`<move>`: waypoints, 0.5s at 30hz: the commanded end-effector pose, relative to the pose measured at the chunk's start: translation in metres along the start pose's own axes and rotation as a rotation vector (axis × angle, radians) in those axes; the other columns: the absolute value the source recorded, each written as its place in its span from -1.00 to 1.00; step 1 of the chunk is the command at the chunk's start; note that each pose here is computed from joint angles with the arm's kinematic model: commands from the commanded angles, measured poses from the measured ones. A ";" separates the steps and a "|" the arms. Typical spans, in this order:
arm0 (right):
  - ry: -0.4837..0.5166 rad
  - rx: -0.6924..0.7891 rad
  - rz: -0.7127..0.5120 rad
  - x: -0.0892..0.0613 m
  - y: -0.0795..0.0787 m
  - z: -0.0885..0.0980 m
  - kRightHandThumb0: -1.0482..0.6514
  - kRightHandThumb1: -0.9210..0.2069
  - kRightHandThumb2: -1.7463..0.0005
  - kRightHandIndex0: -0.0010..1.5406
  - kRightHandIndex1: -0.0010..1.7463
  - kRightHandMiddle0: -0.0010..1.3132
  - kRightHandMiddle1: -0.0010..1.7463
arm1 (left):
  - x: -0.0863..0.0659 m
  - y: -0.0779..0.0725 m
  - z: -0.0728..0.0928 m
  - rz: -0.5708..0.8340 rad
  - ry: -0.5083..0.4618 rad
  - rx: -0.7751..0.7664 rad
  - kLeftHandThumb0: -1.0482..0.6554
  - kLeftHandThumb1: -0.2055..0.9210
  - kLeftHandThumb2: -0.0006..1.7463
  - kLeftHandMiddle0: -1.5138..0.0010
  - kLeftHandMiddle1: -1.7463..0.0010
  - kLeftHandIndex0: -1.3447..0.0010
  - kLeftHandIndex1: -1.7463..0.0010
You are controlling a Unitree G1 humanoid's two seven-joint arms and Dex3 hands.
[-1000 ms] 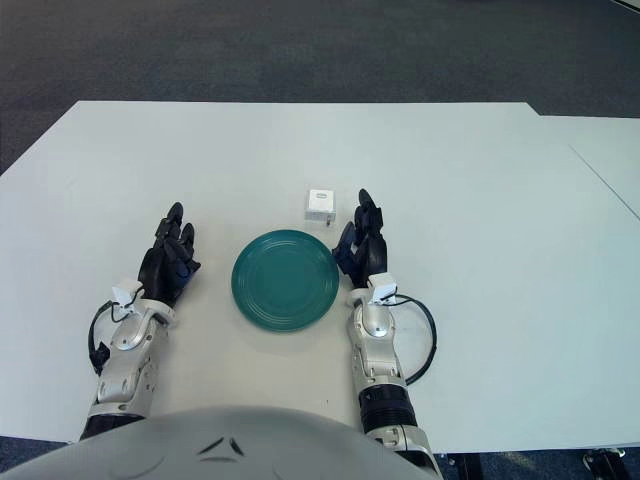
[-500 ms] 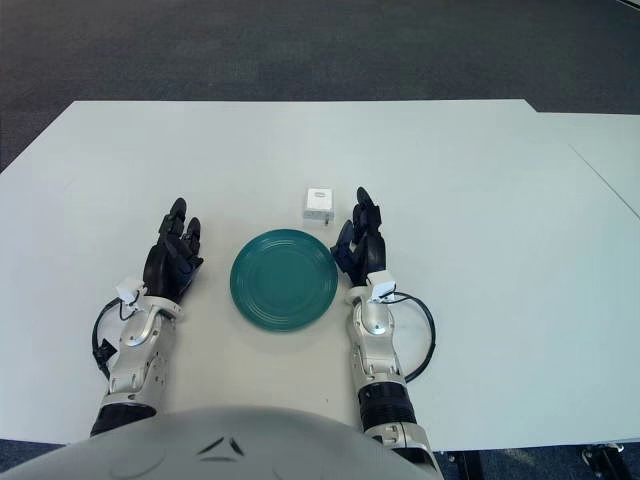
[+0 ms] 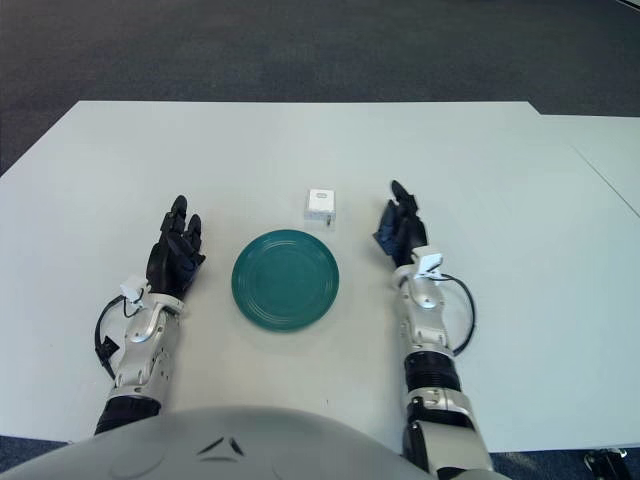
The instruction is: Put the charger into the plate.
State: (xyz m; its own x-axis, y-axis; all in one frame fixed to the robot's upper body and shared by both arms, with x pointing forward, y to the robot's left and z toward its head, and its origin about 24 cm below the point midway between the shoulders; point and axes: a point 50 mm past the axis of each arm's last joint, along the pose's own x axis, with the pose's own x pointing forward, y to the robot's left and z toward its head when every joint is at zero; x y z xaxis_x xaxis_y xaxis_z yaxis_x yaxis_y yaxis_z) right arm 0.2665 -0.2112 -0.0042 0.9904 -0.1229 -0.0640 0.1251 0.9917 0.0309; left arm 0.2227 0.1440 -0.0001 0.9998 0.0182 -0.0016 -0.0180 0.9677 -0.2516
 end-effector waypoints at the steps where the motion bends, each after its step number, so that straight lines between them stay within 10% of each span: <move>1: 0.127 0.043 0.041 -0.013 0.011 -0.029 -0.75 -1.00 -0.11 -0.91 -0.99 -1.00 -0.66 | -0.006 -0.001 -0.017 0.017 0.101 0.007 -1.00 1.00 0.33 1.00 1.00 1.00 1.00; 8: 0.099 0.024 0.050 -0.009 0.010 -0.027 -0.77 -1.00 -0.13 -0.91 -0.99 -1.00 -0.67 | -0.008 -0.009 -0.017 0.012 0.084 0.013 -1.00 1.00 0.28 1.00 1.00 1.00 1.00; 15: 0.001 -0.057 0.016 0.050 -0.030 0.041 -0.75 -1.00 -0.16 -0.94 -1.00 -1.00 -0.75 | -0.008 -0.012 -0.017 0.009 0.091 -0.006 -1.00 1.00 0.27 1.00 1.00 1.00 1.00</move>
State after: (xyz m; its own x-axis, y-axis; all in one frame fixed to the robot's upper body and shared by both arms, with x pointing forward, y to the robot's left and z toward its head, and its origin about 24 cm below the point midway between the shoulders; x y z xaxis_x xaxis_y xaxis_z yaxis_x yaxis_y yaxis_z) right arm 0.2926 -0.2164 0.0071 0.9974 -0.0345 -0.0634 0.0358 0.9992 0.0194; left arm 0.2232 0.1322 0.0021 1.0000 -0.0012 0.0055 0.0024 0.9722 -0.2340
